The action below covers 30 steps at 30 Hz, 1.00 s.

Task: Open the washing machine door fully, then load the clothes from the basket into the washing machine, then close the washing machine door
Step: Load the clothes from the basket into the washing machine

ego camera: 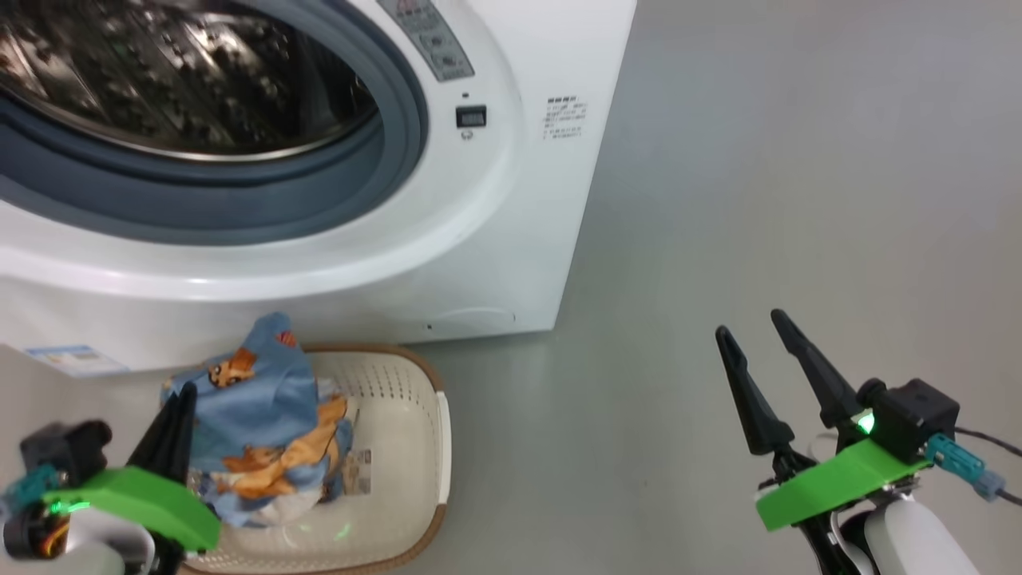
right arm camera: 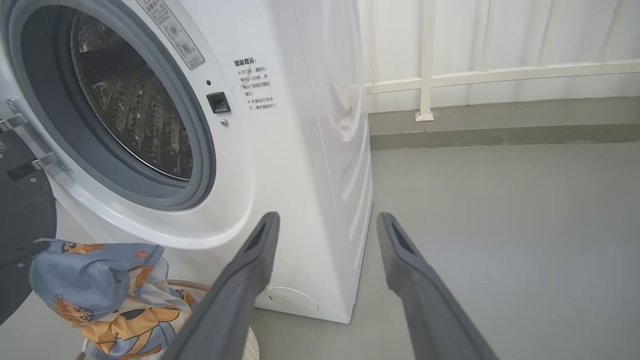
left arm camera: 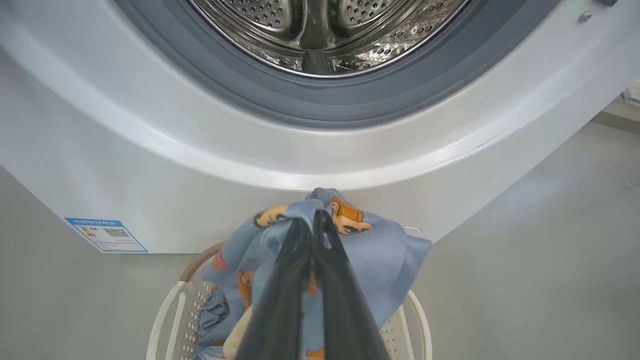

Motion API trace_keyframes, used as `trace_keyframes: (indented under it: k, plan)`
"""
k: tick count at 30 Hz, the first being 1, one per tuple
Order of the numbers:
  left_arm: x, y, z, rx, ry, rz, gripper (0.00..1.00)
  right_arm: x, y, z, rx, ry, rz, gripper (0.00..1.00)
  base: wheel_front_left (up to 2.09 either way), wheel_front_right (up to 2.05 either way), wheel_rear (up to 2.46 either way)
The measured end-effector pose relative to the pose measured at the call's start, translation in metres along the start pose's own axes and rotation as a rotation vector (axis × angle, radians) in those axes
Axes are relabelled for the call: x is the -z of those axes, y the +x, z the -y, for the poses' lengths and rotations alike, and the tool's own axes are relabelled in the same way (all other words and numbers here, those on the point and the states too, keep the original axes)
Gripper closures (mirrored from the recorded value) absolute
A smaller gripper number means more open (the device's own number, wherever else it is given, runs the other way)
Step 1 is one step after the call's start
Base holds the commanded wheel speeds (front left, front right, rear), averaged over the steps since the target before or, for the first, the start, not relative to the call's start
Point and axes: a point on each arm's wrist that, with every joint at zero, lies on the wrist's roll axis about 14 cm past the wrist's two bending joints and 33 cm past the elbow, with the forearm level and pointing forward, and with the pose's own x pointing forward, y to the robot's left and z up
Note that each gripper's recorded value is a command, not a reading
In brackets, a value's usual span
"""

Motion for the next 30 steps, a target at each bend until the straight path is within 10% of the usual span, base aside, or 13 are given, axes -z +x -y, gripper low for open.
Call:
trace_keyframes:
  k: [30]
  plan:
    - [-0.05, -0.086, 0.017, -0.034, 0.011, 0.29, 1.0, -0.015, -0.049, 0.027, 0.092, -0.013, 0.023, 0.0, 0.0, 0.0, 0.0]
